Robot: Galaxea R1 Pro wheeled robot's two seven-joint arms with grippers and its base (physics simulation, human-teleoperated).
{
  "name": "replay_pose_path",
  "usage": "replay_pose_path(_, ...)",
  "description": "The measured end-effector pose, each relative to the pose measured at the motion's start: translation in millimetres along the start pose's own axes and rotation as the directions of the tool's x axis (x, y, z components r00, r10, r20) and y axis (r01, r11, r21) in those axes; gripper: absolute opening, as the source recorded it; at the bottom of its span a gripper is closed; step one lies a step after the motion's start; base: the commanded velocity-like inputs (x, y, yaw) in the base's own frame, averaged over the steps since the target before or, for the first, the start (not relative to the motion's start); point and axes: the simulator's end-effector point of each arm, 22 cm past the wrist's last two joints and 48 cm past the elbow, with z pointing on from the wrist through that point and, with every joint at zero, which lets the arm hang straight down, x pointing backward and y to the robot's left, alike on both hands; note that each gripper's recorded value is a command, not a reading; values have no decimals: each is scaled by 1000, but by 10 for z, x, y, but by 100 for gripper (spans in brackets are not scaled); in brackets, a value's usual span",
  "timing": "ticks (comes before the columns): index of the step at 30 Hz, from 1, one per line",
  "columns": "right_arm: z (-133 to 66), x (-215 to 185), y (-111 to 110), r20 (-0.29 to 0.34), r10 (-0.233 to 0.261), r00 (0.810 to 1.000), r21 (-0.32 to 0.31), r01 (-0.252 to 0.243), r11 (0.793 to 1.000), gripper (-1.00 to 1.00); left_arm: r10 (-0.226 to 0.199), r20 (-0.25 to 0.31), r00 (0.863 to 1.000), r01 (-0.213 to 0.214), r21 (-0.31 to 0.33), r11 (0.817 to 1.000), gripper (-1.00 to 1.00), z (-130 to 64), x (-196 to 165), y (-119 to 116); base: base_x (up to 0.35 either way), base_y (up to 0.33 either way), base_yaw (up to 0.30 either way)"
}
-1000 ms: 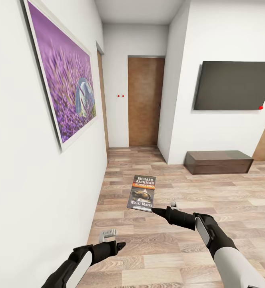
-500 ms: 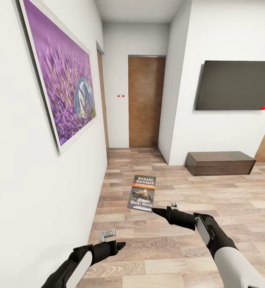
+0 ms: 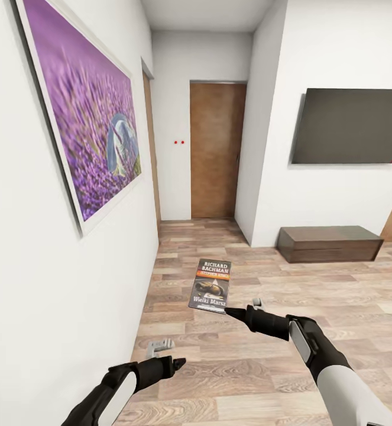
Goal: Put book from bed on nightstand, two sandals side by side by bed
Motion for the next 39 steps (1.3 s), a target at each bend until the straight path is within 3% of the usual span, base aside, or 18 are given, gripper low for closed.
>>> replay_pose_path(12, 2, 2, 2, -1, -2, 1000, 0, 2, 1000, -100, 71, -12, 997, -71, -40, 997, 100, 4, 28, 91, 329, 79, 0)
replay_pose_path(28, 3, 5, 3, -2, -3, 1000, 0, 3, 1000, -100, 89, -15, 996, -89, -48, 995, 100, 7, 34, 105, 347, 76, 0)
replay_pose_path(39, 5, 10, 0, -4, -3, 1000, 0, 3, 1000, -100, 90, -15, 996, -91, -49, 995, 100, 9, 35, 104, 321, -79, 0)
